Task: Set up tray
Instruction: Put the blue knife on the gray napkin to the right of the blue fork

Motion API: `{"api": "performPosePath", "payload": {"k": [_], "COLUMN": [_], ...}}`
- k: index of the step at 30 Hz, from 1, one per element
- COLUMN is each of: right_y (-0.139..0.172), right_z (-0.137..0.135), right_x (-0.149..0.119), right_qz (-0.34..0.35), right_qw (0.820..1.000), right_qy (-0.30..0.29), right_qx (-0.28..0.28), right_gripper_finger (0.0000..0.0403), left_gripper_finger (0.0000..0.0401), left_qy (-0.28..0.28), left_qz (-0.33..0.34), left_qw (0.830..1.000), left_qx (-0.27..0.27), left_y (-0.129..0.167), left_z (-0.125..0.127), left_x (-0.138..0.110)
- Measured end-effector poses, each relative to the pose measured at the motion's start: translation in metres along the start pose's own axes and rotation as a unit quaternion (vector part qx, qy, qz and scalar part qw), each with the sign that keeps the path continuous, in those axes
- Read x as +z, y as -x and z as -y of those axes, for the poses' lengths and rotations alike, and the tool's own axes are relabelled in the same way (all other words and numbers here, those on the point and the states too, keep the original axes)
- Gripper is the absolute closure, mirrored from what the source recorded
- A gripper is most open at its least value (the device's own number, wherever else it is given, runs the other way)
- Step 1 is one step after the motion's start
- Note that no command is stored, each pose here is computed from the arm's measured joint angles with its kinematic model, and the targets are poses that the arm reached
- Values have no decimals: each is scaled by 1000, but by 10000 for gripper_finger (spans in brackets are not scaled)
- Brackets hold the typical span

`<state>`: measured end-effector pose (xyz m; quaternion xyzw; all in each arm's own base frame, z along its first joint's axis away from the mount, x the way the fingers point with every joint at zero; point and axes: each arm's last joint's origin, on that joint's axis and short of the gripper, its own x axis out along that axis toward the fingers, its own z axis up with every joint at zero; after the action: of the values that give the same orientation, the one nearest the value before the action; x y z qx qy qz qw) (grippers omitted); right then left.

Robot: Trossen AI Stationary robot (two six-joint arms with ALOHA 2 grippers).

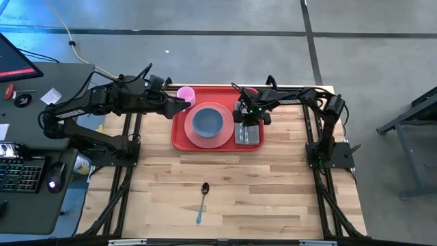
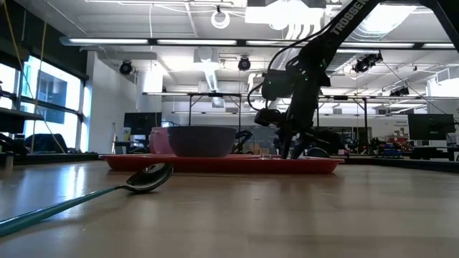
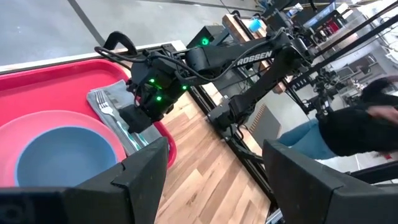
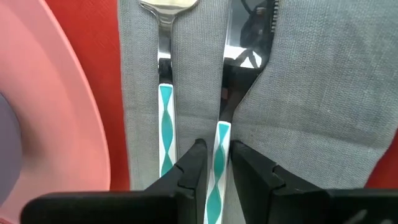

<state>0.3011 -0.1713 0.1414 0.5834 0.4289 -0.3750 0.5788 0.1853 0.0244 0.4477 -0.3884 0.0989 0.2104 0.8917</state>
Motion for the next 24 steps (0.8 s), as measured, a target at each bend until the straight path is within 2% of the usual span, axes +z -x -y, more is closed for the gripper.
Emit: {"api": "performPosePath", "payload": {"k": [7,17,24], "right_y": [0,4,15], "right_z": [0,0,3], "right_x": [0,-1,0], "right_qz": [0,7,30], "right_qw": [1000,1000,999], "right_qy": [-15,-17,-32], "right_qx": [0,-3,-16], "right_gripper_finger": [339,382,361], "left_gripper_finger": [110,110,110], "left_qy": [0,0,0], "left_qz": [-6,-5,-5], "left_qw": [1000,1000,1000], "left_qx": [-5,-5,-5], "left_y": [0,0,0], "left_z": [0,0,0], "left_x": [0,0,0]}}
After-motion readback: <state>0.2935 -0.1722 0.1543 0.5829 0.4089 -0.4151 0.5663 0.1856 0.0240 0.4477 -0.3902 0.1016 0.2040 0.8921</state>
